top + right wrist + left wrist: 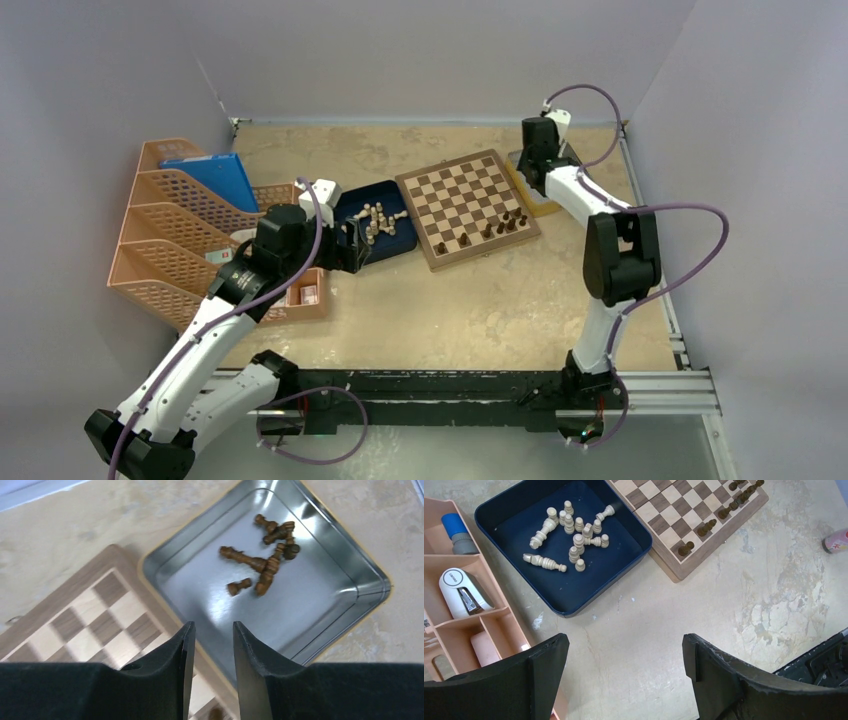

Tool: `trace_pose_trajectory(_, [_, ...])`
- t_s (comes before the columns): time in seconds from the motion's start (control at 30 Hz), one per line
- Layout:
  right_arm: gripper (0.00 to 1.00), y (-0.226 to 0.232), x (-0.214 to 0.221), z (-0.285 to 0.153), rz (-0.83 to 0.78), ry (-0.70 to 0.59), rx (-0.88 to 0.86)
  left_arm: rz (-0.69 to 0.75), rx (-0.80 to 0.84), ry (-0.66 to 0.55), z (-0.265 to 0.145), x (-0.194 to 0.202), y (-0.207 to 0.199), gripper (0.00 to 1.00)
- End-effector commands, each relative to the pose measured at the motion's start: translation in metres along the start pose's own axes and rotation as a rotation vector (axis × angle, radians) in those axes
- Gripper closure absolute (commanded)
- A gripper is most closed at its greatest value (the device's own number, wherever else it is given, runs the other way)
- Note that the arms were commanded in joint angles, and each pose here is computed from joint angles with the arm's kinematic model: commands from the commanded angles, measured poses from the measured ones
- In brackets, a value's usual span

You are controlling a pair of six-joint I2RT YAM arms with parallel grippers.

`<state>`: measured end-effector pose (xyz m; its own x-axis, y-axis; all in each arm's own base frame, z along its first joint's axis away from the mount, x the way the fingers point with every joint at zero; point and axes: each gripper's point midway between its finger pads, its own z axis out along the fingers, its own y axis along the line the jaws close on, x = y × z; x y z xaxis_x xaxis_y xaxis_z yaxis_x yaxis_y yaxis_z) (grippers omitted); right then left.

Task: Set up the chess pieces on the board
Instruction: Pick up the chess piece from the storage box.

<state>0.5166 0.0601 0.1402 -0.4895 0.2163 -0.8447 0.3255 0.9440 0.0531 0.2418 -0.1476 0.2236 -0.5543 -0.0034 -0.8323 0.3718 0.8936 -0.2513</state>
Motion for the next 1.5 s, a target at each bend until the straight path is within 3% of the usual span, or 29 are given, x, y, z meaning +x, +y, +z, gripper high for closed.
trace_pose_trajectory(0.0, [0.64,-0.014,-0.027,0.016,0.066,-0.041,0.021,0.003,0.04,-0.046,-0.001,-0.014,-0.01,0.16])
trace_pose_trajectory(0.17, [0.64,-0.031,-0.029,0.038,-0.005,-0.039,0.041,0.003,0.035,-0.045,-0.001,-0.014,-0.009,0.16])
trace_pose_trajectory(0.63, [0.6,-0.023,-0.037,0.09,-0.207,-0.061,-0.054,0.006,0.006,-0.031,0.005,-0.012,-0.003,0.16])
trace_pose_trajectory(1.07, [0.58,-0.026,-0.004,0.122,-0.392,0.019,-0.12,0.007,-0.028,-0.02,0.01,-0.01,0.003,0.16])
trace_pose_trajectory(1.33, [0.58,-0.042,0.014,0.136,-0.427,0.084,-0.161,0.008,-0.043,-0.007,0.013,-0.008,0.006,0.16])
trace_pose_trajectory(1.47, [0.63,-0.048,0.02,0.139,-0.419,0.113,-0.191,0.009,-0.04,0.001,0.015,-0.007,0.006,0.16])
